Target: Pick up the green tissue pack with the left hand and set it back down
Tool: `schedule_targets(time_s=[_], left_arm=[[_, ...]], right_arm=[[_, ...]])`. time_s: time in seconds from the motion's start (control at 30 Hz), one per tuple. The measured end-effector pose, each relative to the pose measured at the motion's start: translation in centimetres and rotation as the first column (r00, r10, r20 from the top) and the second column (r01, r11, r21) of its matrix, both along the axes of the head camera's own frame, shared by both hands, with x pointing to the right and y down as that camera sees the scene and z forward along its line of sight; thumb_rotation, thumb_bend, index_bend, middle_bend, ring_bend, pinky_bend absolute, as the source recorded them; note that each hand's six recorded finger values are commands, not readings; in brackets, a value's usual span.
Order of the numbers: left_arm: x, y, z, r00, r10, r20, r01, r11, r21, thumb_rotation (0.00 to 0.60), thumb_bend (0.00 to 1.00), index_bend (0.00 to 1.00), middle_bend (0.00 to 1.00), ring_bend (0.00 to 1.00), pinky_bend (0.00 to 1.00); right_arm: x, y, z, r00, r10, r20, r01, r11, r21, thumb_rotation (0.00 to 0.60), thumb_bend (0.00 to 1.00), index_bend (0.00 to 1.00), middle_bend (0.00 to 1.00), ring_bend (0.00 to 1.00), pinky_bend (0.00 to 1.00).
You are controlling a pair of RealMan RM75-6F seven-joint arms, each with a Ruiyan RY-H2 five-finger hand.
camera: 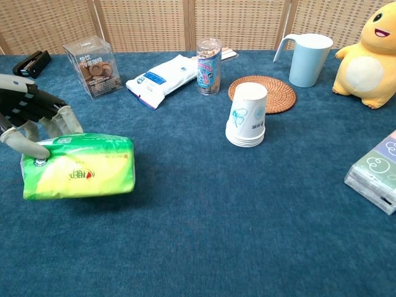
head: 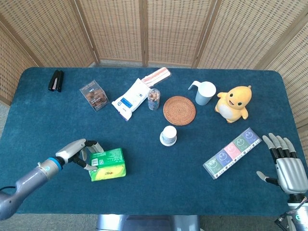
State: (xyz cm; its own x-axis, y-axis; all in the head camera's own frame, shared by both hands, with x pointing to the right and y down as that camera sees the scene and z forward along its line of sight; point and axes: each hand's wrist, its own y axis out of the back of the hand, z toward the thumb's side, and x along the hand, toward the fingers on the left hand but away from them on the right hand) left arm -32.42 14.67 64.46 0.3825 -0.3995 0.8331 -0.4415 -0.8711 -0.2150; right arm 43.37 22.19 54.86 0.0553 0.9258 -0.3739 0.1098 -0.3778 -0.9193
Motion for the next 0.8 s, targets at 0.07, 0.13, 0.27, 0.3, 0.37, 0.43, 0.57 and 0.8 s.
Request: schedule_targets(time_s=[0.07,0.13,0.27,0.3,0.37,0.43,0.57,0.8], left_arm=[[-0.7,-0.7,0.8,1.000,-0.004,0.024,0.004,1.000,-0.004,0.600,0.02,0.39,0.43,0.38,0.53],[-1.2,-1.1,1.3,0.999,0.000,0.044,0.000,1.000,0.007,0.600,0.02,0.35,0.33,0.27,0.45],[-1.2,-1.5,1.6,0.997,0.022,0.070,-0.025,0.998,0.050,0.600,0.01,0.16,0.00,0.00,0.04],[-1.3,-1.7,1.6,0.997,0.026,0.076,-0.032,0.997,0.069,0.600,0.01,0.13,0.00,0.00,0.01],[-1.3,-2.2,1.4,0.995,0.031,0.093,-0.043,0.990,0.131,0.600,0.01,0.09,0.00,0.00,0.00],[-1.2,-2.9,1.1,0.993,0.030,0.114,-0.053,0.977,0.206,0.600,0.01,0.08,0.00,0.00,0.00],[-1.2,-3.8,0.2,0.985,0.026,0.172,-0.084,0.936,0.341,0.600,0.01,0.06,0.00,0.00,0.00],[-0.4,-2.6,-1.5,0.986,0.043,0.163,-0.107,0.906,0.409,0.600,0.01,0.05,0.00,0.00,0.00]], right_arm=[[0.0,0.0,0.0,1.000,0.002,0.001,-0.002,1.000,0.000,0.600,0.00,0.00,0.00,0.00,0.00],[0.0,0.0,0.0,1.000,0.002,0.001,-0.002,1.000,-0.001,0.600,0.00,0.00,0.00,0.00,0.00],[0.0,0.0,0.0,1.000,-0.001,0.001,0.001,1.000,-0.002,0.600,0.00,0.00,0.00,0.00,0.00],[-0.1,0.0,0.0,1.000,-0.002,0.001,0.002,1.000,-0.002,0.600,0.00,0.00,0.00,0.00,0.00],[-0.1,0.0,0.0,1.000,-0.004,0.000,0.004,1.000,-0.002,0.600,0.00,0.00,0.00,0.00,0.00],[-0.1,0.1,0.0,1.000,-0.003,0.001,0.003,1.000,-0.002,0.600,0.00,0.00,0.00,0.00,0.00],[-0.1,0.0,0.0,1.000,-0.002,0.001,0.002,1.000,-0.002,0.600,0.00,0.00,0.00,0.00,0.00],[-0.1,0.0,0.0,1.000,-0.003,0.002,0.003,1.000,-0.004,0.600,0.00,0.00,0.00,0.00,0.00]])
